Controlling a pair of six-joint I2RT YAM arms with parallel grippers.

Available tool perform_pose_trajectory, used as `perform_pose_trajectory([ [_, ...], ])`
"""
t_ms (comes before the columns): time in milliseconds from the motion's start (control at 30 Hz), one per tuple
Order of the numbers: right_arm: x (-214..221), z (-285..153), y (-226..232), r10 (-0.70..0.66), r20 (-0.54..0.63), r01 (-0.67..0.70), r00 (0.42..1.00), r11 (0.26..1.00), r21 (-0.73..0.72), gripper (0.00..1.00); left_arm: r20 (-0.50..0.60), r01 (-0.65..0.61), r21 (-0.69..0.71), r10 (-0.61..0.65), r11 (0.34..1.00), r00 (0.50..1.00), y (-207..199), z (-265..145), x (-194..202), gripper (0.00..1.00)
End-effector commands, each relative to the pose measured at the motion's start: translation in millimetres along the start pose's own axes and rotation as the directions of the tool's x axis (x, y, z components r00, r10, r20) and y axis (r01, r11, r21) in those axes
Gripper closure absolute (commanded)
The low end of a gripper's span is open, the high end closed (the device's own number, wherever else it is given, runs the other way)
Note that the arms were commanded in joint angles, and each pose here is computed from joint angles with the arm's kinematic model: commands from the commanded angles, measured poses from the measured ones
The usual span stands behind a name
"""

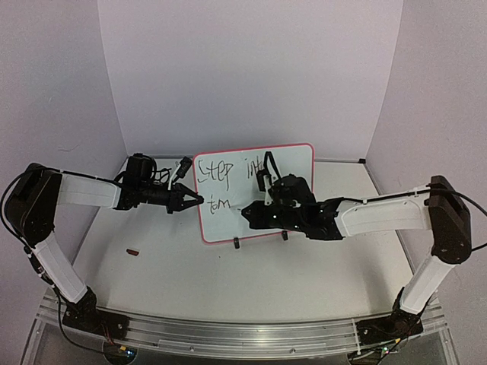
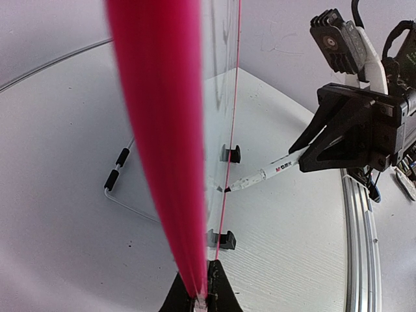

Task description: Write a sentence on the whiteboard

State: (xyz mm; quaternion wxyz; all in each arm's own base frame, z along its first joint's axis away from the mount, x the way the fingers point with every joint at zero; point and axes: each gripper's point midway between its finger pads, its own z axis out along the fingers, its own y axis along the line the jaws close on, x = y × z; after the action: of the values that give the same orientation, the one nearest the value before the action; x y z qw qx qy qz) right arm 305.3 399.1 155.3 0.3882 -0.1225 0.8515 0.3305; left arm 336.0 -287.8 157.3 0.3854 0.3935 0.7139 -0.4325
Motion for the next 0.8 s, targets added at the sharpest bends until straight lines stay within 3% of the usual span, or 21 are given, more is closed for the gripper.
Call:
perform_pose_trajectory([
  [0,-25,-19,21,-0.005,0.054,0.009,0.999,0.997,-0.079,1.00,-0.078,0.011,-0.120,-0.021,0.993,0.997,23,3,25,1.00],
  [300,-36,-30,4,0.004,0.117,-0.005,0.993,1.000,0.005,1.00,-0.074,0.009,-0.120,-0.017,0.993,0.997,22,2,23,1.00],
  [767,-40,-16,-2,0.020,0.099,-0.019,0.995,1.000,-0.006,1.00,-0.075,0.008,-0.122,-0.017,0.993,0.997,22,3,24,1.00],
])
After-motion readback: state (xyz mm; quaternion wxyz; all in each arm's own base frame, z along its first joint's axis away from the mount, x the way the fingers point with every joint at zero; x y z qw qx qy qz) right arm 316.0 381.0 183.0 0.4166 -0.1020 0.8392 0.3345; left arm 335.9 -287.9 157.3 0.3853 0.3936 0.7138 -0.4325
